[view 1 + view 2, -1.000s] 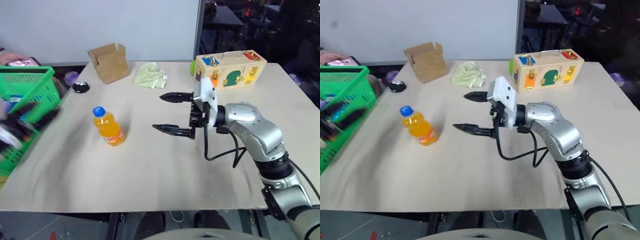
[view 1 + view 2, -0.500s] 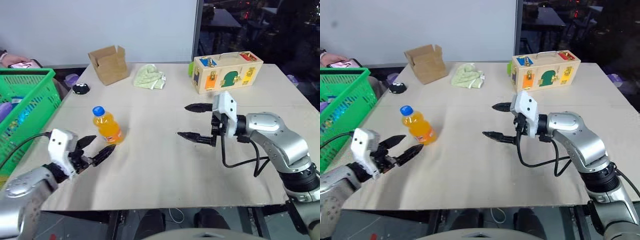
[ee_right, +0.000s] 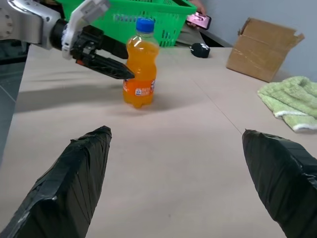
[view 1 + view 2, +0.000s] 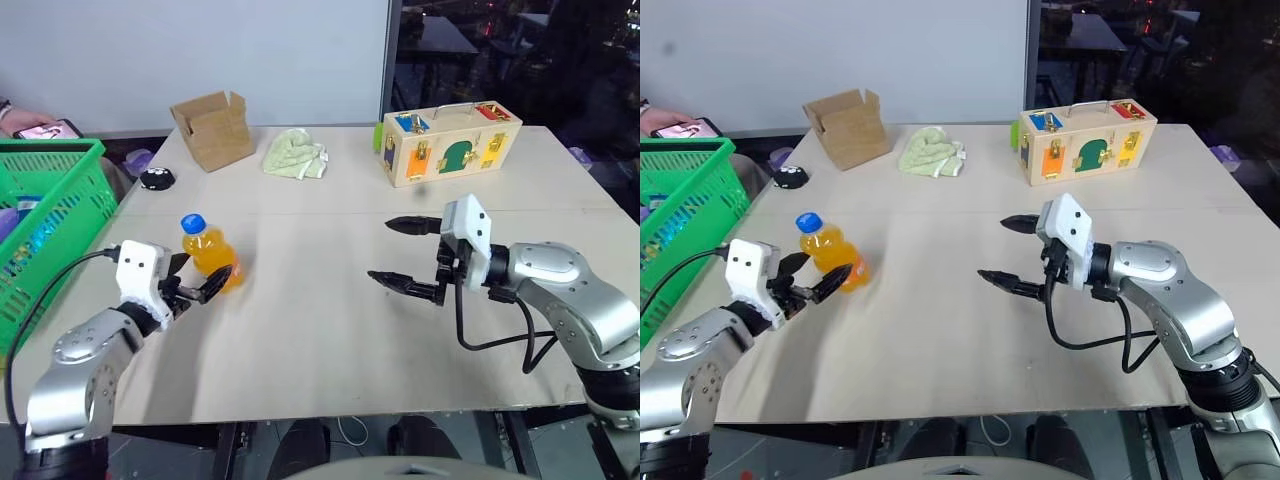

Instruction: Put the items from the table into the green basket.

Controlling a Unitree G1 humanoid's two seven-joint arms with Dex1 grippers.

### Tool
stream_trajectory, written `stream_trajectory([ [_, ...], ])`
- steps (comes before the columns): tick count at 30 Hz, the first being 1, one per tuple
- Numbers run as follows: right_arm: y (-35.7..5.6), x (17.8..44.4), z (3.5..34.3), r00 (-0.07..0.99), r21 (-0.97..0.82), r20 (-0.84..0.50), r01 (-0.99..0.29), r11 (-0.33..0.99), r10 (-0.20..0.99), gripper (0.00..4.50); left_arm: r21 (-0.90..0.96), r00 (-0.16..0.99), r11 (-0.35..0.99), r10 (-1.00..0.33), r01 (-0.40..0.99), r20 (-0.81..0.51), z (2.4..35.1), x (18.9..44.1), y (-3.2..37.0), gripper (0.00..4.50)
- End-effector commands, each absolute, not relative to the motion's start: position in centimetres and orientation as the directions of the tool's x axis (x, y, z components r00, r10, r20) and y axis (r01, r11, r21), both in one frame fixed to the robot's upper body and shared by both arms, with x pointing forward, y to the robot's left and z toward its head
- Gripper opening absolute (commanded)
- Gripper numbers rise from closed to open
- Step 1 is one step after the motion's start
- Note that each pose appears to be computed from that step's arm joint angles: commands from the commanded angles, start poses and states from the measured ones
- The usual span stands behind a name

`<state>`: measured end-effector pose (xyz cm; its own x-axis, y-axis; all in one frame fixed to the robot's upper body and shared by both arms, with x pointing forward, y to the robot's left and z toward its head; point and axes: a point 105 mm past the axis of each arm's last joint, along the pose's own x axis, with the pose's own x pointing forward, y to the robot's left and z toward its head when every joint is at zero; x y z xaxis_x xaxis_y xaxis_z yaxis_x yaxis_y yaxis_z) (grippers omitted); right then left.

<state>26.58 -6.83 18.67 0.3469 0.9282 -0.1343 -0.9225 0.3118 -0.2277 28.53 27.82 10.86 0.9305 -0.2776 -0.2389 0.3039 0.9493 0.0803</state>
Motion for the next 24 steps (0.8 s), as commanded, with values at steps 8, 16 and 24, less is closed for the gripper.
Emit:
stream_trajectory([
  [8, -6.9, 25.7, 20.1, 0.326, -0.275, -0.107, -0.918, 0.287, 0.939, 4.5, 0.106, 0.93, 0.936, -0.312, 0.336, -0.196, 11.2, 30.2, 27.0, 3.25],
  [16, -5.1, 25.6, 21.0, 0.248, -0.288, -0.051, -0.931, 0.223, 0.968, 4.5, 0.029, 0.974, 0.976, -0.219, 0.217, 0.052, 17.9, 30.2, 29.4, 2.96],
  [24, 1.9, 26.5, 24.8, 0.056, -0.278, 0.129, -0.956, 0.091, 0.99, 4.5, 0.08, 0.966, 0.993, 0.067, -0.089, 0.248, 28.3, 27.0, 36.4, 2.96],
])
